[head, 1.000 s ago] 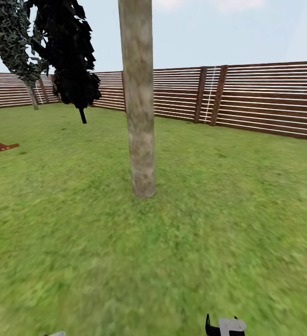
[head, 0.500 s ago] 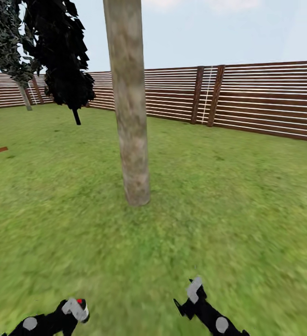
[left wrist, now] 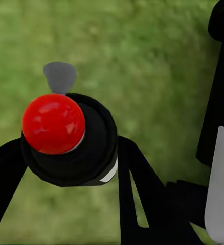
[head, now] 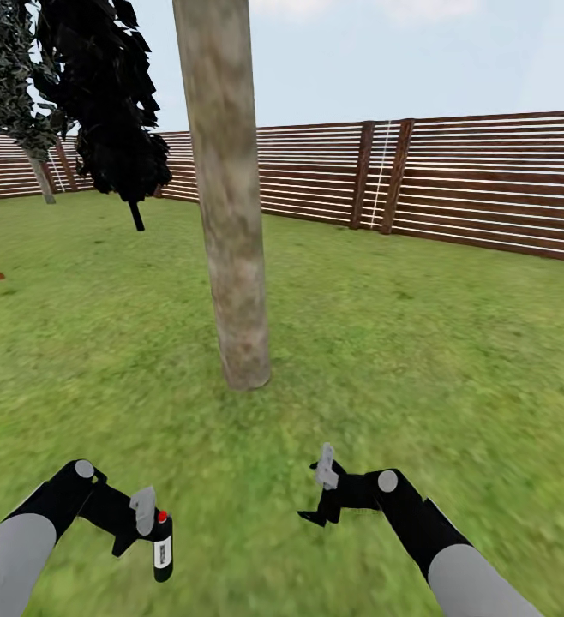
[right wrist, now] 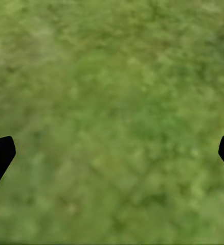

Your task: In the garden, pick up the pesticide atomizer on the floor and spray pesticide onto both trees until each tree trunk is fully covered.

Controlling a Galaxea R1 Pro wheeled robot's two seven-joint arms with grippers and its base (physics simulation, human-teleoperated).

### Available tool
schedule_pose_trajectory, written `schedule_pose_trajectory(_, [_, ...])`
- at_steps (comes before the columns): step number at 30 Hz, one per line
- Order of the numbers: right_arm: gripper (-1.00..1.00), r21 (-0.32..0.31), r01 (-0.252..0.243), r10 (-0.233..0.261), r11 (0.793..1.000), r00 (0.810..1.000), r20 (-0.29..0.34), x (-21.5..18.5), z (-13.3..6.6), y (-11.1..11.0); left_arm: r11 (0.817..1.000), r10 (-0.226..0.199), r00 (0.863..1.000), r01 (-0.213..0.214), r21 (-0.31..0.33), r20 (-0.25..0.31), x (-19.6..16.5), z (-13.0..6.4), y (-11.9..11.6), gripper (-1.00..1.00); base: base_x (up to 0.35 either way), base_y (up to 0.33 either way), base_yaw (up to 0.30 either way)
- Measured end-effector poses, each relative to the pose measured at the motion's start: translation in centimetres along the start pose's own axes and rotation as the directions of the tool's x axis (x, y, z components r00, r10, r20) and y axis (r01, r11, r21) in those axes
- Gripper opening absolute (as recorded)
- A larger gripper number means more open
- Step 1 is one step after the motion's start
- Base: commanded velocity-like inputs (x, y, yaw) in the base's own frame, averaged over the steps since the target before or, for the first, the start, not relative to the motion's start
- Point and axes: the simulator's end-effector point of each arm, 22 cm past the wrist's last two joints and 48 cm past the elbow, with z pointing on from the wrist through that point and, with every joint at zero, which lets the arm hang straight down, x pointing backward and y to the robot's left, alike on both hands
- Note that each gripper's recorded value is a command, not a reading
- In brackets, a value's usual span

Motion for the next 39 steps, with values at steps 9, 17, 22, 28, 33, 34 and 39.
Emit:
schedule_pose_trajectory(9, [-1.00, -0.099, 0.008, -0.002, 0.995, 0.998, 0.067, -4.8, 2.7, 3.9, 1.000, 0.006, 1.000, -0.006, 0.018, 0.009, -0.6, 0.8, -0.6, -1.00, 0.001, 0.000, 0.000])
schedule_pose_trajectory(17, [-1.00, -0.123, -0.003, 0.014, 0.992, 0.996, 0.086, -6.7, 3.6, 5.1, 0.998, 0.036, 0.999, -0.036, 0.050, 0.005, -2.3, 2.5, -1.5, -1.00, 0.000, 0.000, 0.000])
schedule_pose_trajectory(22, [-1.00, -0.137, -0.023, 0.035, 0.990, 0.996, 0.087, -7.9, 4.3, 5.8, 0.992, 0.087, 0.996, -0.083, 0.095, -0.036, -3.7, 4.7, -2.9, -1.00, 0.000, 0.000, 0.000])
schedule_pose_trajectory(28, [-1.00, -0.150, -0.016, 0.029, 0.989, 0.996, 0.089, -8.2, 4.5, 6.3, 0.981, 0.138, 0.990, -0.138, 0.134, 0.008, -8.1, 7.7, -4.9, -1.00, 0.000, 0.000, 0.000])
schedule_pose_trajectory(33, [-1.00, -0.189, 0.039, -0.026, 0.981, 0.997, 0.072, -8.4, 5.0, 7.9, 0.979, 0.149, 0.989, -0.150, 0.139, 0.019, -9.1, 8.2, -5.2, -1.00, 0.000, 0.000, 0.000])
schedule_pose_trajectory(34, [-1.00, -0.190, 0.041, -0.027, 0.981, 0.997, 0.072, -8.4, 5.0, 7.9, 0.979, 0.150, 0.988, -0.151, 0.138, 0.020, -9.2, 8.2, -5.2, -1.00, 0.000, 0.000, 0.000])
schedule_pose_trajectory(39, [-1.00, -0.191, 0.041, -0.028, 0.981, 0.997, 0.072, -8.4, 5.0, 8.0, 0.977, 0.163, 0.986, -0.166, 0.134, 0.037, -10.6, 9.0, -5.6, -1.00, 0.000, 0.000, 0.000])
